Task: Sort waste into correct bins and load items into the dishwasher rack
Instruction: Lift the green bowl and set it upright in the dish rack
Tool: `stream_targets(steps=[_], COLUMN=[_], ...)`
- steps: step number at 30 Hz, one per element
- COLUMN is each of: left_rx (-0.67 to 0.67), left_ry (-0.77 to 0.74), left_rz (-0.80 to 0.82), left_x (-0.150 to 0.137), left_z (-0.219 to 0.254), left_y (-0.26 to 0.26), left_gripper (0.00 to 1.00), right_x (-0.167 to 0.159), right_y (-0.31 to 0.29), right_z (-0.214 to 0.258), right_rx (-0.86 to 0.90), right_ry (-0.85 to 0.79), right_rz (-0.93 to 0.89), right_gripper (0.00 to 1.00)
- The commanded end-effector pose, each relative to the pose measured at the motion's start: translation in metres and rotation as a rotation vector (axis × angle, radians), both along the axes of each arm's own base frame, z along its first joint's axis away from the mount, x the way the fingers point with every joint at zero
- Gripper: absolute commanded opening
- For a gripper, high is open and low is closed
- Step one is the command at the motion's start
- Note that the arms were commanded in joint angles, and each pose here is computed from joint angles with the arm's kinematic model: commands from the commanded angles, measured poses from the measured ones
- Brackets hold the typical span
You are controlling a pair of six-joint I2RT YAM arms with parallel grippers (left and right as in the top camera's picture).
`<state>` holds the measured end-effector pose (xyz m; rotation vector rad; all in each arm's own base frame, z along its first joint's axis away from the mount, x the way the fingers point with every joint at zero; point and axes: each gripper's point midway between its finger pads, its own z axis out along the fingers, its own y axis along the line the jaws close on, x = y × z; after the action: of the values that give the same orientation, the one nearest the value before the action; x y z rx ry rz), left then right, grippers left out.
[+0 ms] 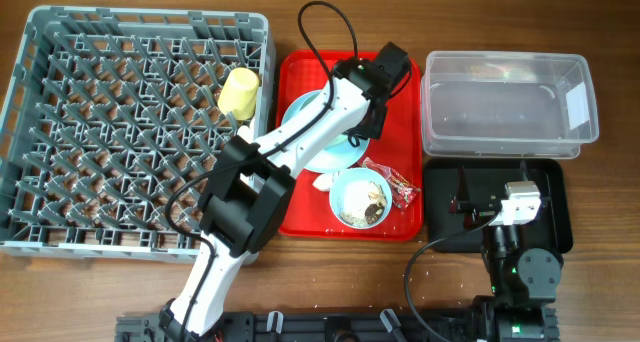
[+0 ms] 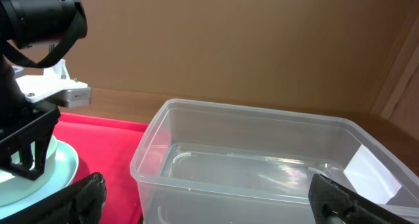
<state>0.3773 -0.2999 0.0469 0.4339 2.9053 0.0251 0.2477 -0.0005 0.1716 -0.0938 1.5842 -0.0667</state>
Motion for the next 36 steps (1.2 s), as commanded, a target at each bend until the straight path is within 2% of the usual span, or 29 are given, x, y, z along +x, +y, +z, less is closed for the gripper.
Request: stream_targets(steps=[1,3,11,12,13,16,18,20,21,23,26,30,32,36], left_rx=[0.026,0.026,0.052,0.053,0.044,0.056,0.031,-0.069,-0.165,-0.412,-0.703,-0.899,-0.946,-1.15], left_ry=[0.008,0.008,0.037,0.038,0.029,0.005,-0.03,-0.08,-0.093,-0.053,0.038,0.144,0.155,0.183], left_rz=[0.013,0.013,0.01,0.012,0.015,0.023,0.033,0.064,0.071,0.049,-0.002,-0.074,-0.038,-0.027], left_x=[-0.002,-0.002,-0.011,-0.011,-0.008,-0.003,0.005,0.014,0.015,0.0,-0.029,-0.058,-0.055,-0.058], left_z=[-0.008,-0.008,-0.021,-0.022,-0.021,-0.019,0.001,0.054,0.094,0.171,0.245,0.267,0.255,0.224], left_y=[0.003,0.003,0.009,0.01,0.009,0.013,0.012,0.008,0.008,0.016,0.064,0.14,0.166,0.183], left_gripper=[0.17,0.15,0.14,0.09,0.04,0.04,0.04,0.04,0.04,0.04,0.04,0.04,0.04,0.04], right_x=[0.0,0.0,0.0,0.0,0.0,0.0,0.0,0.0,0.0,0.0,0.0,0.0,0.0,0.0], right_y=[-0.001,-0.001,-0.001,-0.001,-0.001,-0.001,-0.001,-0.001,-0.001,-0.001,-0.001,-0.001,-0.001,-0.001], right_z=[0.001,0.001,0.001,0.001,0.001,0.001,0.001,0.001,0.001,0.001,0.001,0.001,0.001,0.001], right_rx=[-0.002,-0.002,-0.002,-0.002,-0.002,-0.002,-0.002,-0.002,-0.002,-0.002,-0.002,-0.002,-0.002,-0.002], right_ry=[-0.007,-0.007,-0.007,-0.007,-0.007,-0.007,-0.007,-0.007,-0.007,-0.007,-0.007,-0.007,-0.007,-0.007], right_rz=[-0.001,-0.001,-0.001,-0.001,-0.001,-0.001,-0.001,-0.001,-0.001,-0.001,-0.001,-0.001,-0.001,-0.001], right_gripper=[1.0,1.0,1.0,1.0,1.0,1.0,1.0,1.0,1.0,1.0,1.0,1.0,1.0,1.0])
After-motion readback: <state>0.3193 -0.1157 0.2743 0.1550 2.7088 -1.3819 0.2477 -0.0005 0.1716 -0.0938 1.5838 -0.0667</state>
